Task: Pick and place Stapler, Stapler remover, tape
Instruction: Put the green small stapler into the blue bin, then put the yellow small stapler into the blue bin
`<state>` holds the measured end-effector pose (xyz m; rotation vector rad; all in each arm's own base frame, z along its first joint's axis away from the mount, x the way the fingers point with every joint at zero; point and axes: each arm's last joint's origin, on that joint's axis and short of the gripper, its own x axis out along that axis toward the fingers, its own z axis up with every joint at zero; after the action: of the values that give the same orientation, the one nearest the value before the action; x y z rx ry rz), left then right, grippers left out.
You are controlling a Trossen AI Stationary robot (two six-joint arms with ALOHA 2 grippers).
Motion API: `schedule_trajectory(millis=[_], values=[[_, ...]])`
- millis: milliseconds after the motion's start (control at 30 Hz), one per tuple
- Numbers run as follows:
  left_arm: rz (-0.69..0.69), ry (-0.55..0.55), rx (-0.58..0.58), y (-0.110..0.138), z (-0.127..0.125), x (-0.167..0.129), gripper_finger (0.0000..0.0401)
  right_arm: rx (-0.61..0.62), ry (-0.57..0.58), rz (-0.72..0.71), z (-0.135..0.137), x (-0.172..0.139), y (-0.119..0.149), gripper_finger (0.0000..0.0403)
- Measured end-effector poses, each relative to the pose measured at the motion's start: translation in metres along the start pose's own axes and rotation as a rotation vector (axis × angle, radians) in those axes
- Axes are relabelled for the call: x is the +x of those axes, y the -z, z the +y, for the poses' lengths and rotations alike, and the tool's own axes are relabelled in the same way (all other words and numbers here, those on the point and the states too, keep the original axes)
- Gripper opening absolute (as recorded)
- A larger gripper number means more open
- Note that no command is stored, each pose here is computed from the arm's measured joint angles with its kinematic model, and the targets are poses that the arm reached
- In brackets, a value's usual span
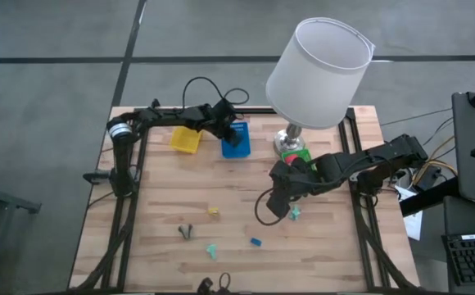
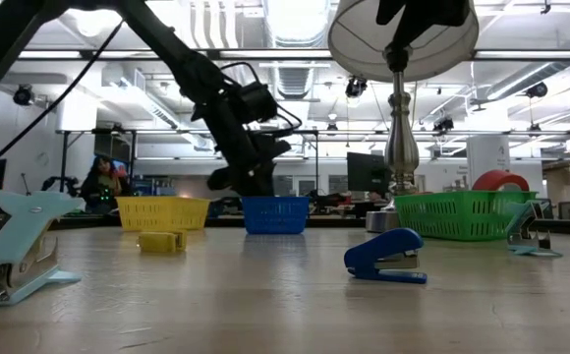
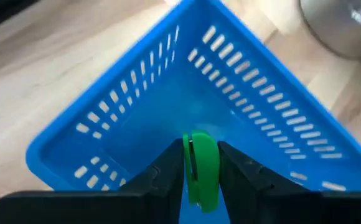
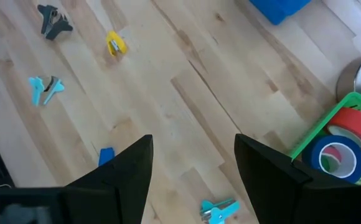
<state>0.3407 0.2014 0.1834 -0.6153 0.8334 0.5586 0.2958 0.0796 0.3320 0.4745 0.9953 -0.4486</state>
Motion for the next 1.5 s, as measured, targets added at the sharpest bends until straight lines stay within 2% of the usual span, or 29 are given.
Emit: schedule_trajectory(millis=[433,800,967,1067,1167,1233,1400,1500], values=[[-0.005,-0.002,-0.039,-0.001,0.002,0.002,0.0098,0.008,0.006,-0.019,0.0,0.0,-0.001,0.0219],[-0.004,-0.001,-0.063,-0.002,0.002,0.001,0.0185,0.001,0.005,-0.022,0.0,0.0,-0.001,0.0219],[-0.037,0.06,-0.054,-0.016,-0.006,-0.009,0.0191,0.002,0.004,-0.027,0.001,0.0,-0.001,0.0219],[-0.039,0.132,-0.037,-0.025,-0.015,-0.022,0.0187,0.002,0.006,-0.03,0.001,0.0,-0.002,0.0219],[0.066,0.251,-0.033,-0.024,-0.025,-0.036,0.0183,-0.005,0.007,-0.037,0.001,0.0,-0.002,0.0219],[0.163,0.311,0.02,-0.015,-0.032,-0.045,0.0179,-0.007,0.014,-0.048,0.001,0.0,-0.002,0.0219],[0.395,0.314,0.194,0.026,-0.057,-0.063,0.017,-0.01,0.012,-0.051,0.001,0.0,-0.003,0.0219],[0.476,0.329,0.303,0.054,-0.075,-0.069,0.0165,-0.022,0.014,-0.048,0.001,0.0,-0.002,0.0219]])
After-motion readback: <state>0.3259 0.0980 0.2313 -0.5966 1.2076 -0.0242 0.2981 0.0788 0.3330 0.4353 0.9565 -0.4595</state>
